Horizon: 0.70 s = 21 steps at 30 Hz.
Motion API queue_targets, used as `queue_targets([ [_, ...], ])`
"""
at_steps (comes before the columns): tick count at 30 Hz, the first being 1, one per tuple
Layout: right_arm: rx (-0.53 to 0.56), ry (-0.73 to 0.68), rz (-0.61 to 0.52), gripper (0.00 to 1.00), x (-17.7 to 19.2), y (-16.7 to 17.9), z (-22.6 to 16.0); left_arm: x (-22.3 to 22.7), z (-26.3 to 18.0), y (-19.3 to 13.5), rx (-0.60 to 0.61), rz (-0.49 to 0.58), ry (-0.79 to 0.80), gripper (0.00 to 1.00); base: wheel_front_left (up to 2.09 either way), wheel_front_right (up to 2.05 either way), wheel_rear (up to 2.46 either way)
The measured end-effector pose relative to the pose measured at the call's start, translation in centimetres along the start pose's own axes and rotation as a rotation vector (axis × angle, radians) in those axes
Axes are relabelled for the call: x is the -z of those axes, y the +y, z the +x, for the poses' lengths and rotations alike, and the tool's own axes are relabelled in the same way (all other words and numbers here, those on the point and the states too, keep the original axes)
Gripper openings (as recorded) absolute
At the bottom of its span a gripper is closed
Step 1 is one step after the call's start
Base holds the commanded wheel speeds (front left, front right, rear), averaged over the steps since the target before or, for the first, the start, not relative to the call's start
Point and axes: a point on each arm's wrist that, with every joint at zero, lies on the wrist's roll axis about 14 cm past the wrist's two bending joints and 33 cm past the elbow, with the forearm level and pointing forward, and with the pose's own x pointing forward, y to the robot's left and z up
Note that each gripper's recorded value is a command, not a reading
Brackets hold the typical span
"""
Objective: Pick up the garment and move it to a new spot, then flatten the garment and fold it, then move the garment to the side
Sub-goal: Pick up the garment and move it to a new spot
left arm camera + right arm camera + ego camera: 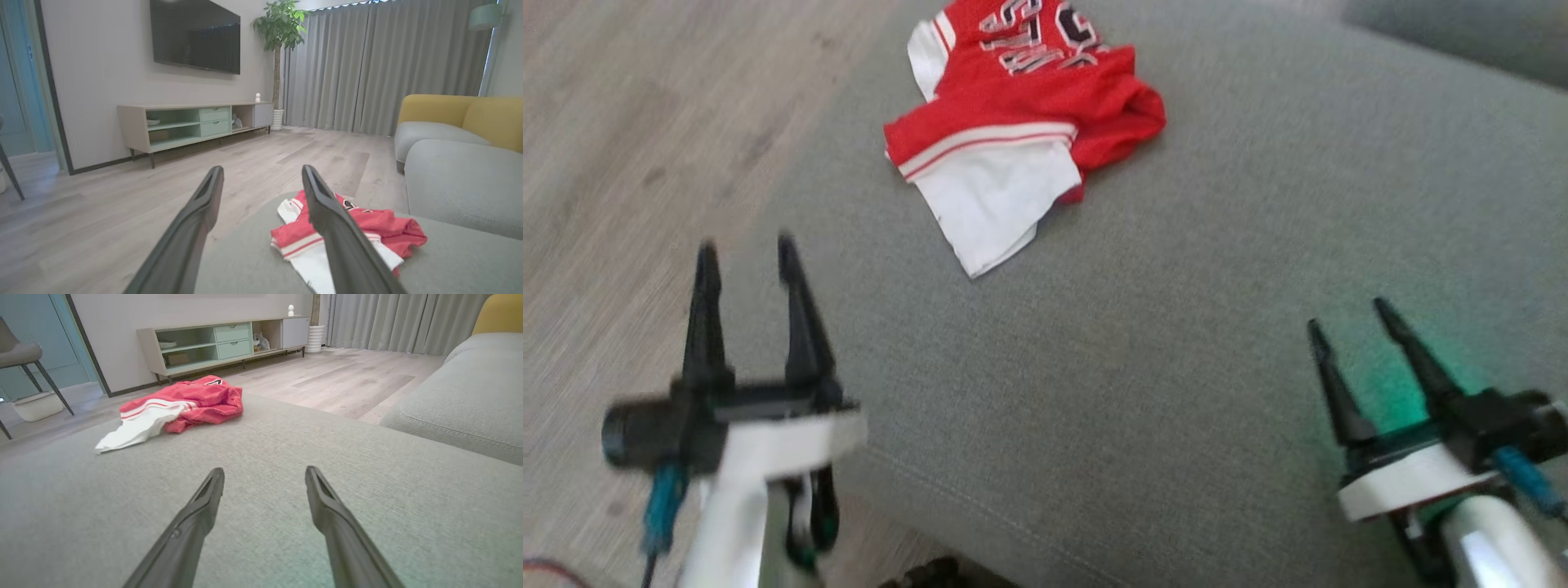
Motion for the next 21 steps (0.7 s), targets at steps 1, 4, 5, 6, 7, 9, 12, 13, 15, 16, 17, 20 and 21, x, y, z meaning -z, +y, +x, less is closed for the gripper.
queue_targets([
  [1, 0.004, 0.009, -0.008, 1.00, 0.5, -0.7, 0.1, -0.2, 1.2, -0.6, 0.020, 0.005, -0.010, 1.00, 0.00, 0.00, 0.00],
  [4, 0.019, 0.031, -0.027, 1.00, 2.0, -2.9, 0.4, 0.9, 4.1, -2.5, 0.077, 0.027, 0.011, 1.00, 0.00, 0.00, 0.00],
  [5, 0.022, 0.040, -0.033, 1.00, 2.6, -3.5, 0.5, 1.5, 5.0, -3.2, 0.101, 0.031, 0.029, 1.00, 0.00, 0.00, 0.00],
  [6, 0.027, 0.048, -0.039, 1.00, 3.1, -4.1, 0.5, 2.2, 5.9, -3.9, 0.118, 0.030, 0.045, 1.00, 0.00, 0.00, 0.00],
  [7, 0.033, 0.047, -0.041, 1.00, 3.4, -4.7, 0.6, 3.0, 6.7, -4.5, 0.131, 0.030, 0.066, 1.00, 0.00, 0.00, 0.00],
  [9, 0.036, 0.030, -0.047, 1.00, 3.5, -5.5, 0.8, 4.7, 8.4, -5.3, 0.147, 0.040, 0.112, 1.00, 0.00, 0.00, 0.00],
  [12, 0.041, 0.011, -0.048, 1.00, 3.6, -6.1, 0.9, 7.4, 10.5, -5.8, 0.138, 0.026, 0.191, 1.00, 0.00, 0.00, 0.00],
  [13, 0.043, 0.004, -0.048, 1.00, 3.6, -6.4, 0.8, 8.6, 11.0, -5.9, 0.132, 0.015, 0.226, 1.00, 0.00, 0.00, 0.00],
  [15, 0.054, -0.004, -0.052, 1.00, 3.6, -7.0, 0.6, 11.7, 11.5, -6.0, 0.122, 0.009, 0.335, 1.00, 0.00, 0.00, 0.00],
  [16, 0.062, -0.009, -0.055, 1.00, 3.5, -7.4, 0.5, 13.3, 11.4, -6.1, 0.111, 0.007, 0.402, 1.00, 0.00, 0.00, 0.00],
  [17, 0.073, -0.013, -0.056, 1.00, 3.5, -7.8, 0.5, 14.9, 11.3, -6.1, 0.106, 0.011, 0.468, 1.00, 0.00, 0.00, 0.00],
  [20, 0.098, -0.029, -0.058, 1.00, 3.2, -8.7, 0.2, 18.1, 11.0, -6.6, 0.095, -0.012, 0.596, 1.00, 0.00, 0.00, 0.00],
  [21, 0.106, -0.033, -0.059, 1.00, 3.2, -9.0, 0.1, 18.9, 10.9, -6.8, 0.093, -0.020, 0.624, 1.00, 0.00, 0.00, 0.00],
])
